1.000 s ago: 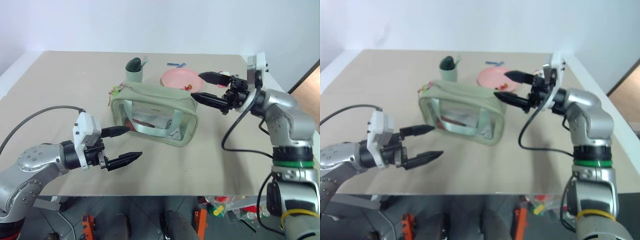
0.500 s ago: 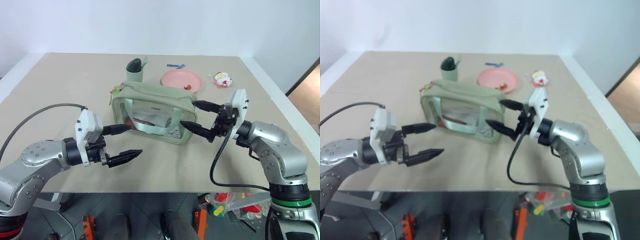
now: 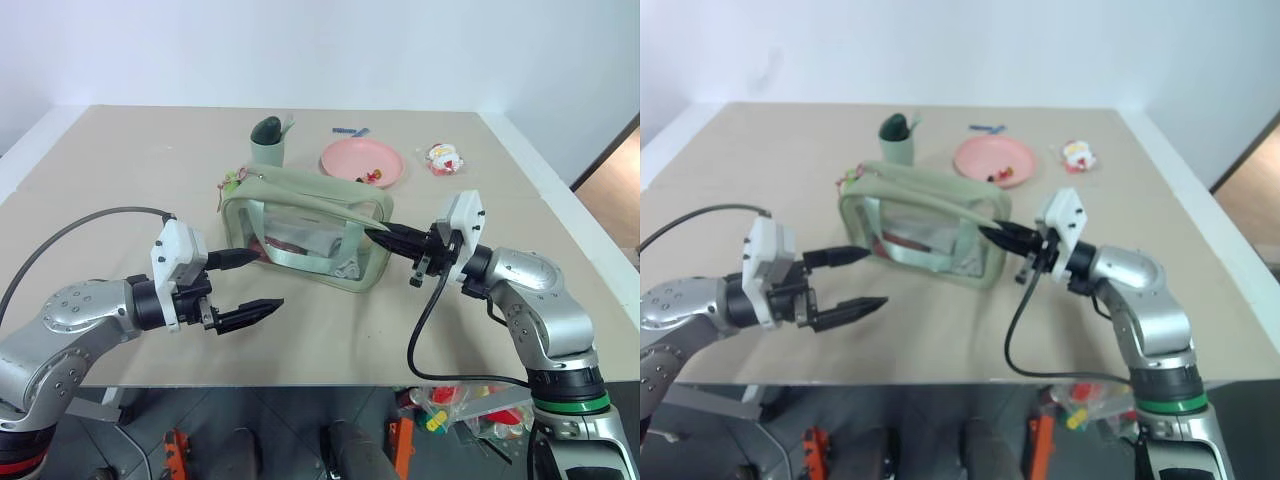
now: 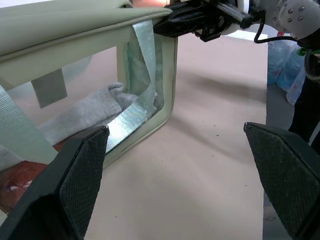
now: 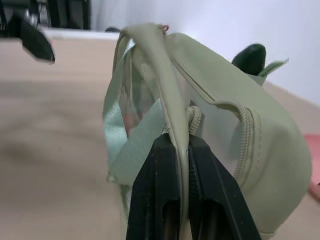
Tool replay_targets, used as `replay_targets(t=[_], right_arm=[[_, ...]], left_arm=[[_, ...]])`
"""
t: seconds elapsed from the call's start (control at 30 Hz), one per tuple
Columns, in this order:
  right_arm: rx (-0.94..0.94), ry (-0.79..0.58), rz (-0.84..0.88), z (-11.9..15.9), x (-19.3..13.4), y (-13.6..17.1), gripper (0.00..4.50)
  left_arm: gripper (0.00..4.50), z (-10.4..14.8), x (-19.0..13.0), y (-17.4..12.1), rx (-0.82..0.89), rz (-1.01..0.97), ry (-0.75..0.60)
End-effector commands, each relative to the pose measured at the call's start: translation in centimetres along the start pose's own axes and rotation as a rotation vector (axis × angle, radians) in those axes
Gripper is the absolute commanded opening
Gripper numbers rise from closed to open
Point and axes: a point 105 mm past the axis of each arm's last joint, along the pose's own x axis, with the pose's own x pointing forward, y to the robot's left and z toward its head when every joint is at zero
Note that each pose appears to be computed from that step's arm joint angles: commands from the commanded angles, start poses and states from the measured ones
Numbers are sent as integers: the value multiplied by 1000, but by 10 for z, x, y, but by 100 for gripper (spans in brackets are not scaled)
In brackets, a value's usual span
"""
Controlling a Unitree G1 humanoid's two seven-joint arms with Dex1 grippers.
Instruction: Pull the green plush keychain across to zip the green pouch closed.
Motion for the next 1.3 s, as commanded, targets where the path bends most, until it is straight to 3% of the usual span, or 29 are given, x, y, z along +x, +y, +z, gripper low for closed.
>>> replay_targets(t=[0.03,0.2,0.6,0.83,1.07,1.3], right_arm=[[-77,-51,20,10,4,-4,1],[-89,-161,60,29,3,-11,1],[-61,-185,139,37,-9,-15,1],[-36,-123,146,14,-13,-8,1],[-37,-93,138,8,-16,-6,1],[-37,-78,152,9,-15,-3,1]], left_arm=[[450,3,1,-5,24,-18,-8],[450,2,1,-5,25,-17,-3],[450,-1,-1,-6,24,-4,5],[450,3,0,-3,48,13,-20],[450,36,-31,20,-102,237,-230],[450,20,-81,55,-190,540,-242]])
